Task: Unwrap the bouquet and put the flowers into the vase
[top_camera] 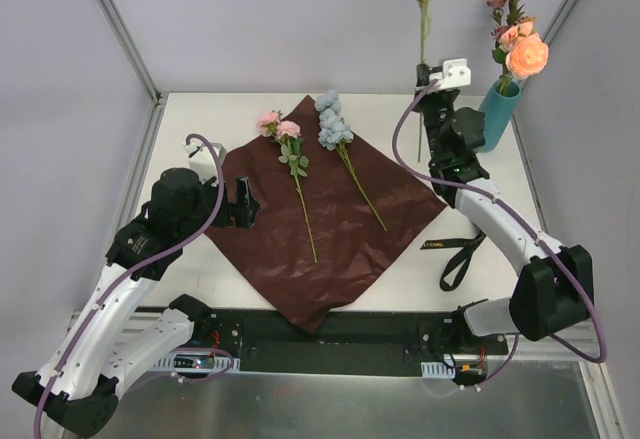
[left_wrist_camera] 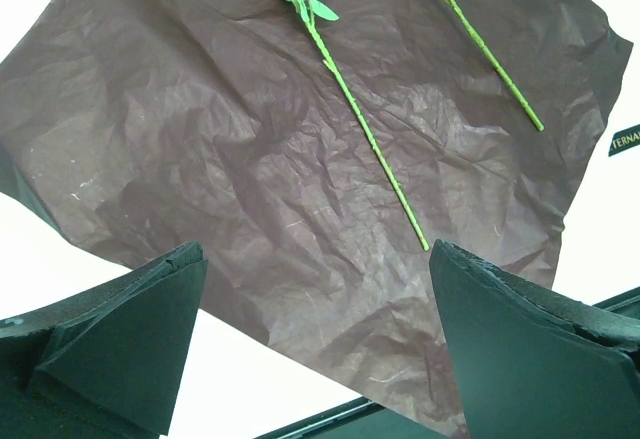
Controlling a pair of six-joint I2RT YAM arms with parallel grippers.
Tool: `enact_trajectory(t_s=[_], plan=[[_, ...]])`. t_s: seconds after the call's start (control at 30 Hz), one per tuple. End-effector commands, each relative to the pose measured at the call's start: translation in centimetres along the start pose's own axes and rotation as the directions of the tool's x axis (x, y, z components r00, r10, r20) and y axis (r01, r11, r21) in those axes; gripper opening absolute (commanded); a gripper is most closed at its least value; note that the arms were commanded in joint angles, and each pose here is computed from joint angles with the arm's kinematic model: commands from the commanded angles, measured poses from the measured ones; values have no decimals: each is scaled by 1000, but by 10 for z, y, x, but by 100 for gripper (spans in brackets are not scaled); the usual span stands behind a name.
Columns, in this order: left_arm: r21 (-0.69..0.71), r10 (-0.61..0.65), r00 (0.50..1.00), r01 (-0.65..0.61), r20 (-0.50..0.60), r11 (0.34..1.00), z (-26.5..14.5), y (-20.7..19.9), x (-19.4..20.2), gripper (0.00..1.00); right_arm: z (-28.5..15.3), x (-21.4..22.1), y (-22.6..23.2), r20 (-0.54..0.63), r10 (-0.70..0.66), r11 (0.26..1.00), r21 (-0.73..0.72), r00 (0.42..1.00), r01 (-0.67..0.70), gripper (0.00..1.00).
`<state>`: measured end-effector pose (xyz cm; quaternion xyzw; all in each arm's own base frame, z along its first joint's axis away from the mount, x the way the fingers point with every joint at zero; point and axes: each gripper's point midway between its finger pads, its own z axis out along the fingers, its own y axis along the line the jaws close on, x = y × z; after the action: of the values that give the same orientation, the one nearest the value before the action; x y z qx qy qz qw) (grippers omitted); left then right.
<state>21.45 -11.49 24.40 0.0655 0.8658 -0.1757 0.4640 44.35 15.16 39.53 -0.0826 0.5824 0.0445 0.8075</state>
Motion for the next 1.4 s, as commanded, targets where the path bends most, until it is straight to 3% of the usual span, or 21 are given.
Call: enact_trajectory(t_s=[0.0, 0.27, 0.7, 1.37], plan=[[3, -6, 1000, 6, 8, 1000, 1, 0, -1, 99, -1, -66, -54, 237, -69, 995, 81, 969, 52, 0], [-2, -4, 1000, 4, -9, 1000, 5, 1, 0, 99, 3, -68, -131, 306, -148, 980, 176, 940, 97, 0], [-33, 1, 999, -3, -50, 999, 16, 6, 5, 99, 57, -58, -215, 321, -205, 970, 192, 925, 149, 0], [-52, 7, 995, -12, -95, 999, 26, 9, 12, 99, 106, -67, -240, 391, -252, 960, 214, 885, 179, 0]])
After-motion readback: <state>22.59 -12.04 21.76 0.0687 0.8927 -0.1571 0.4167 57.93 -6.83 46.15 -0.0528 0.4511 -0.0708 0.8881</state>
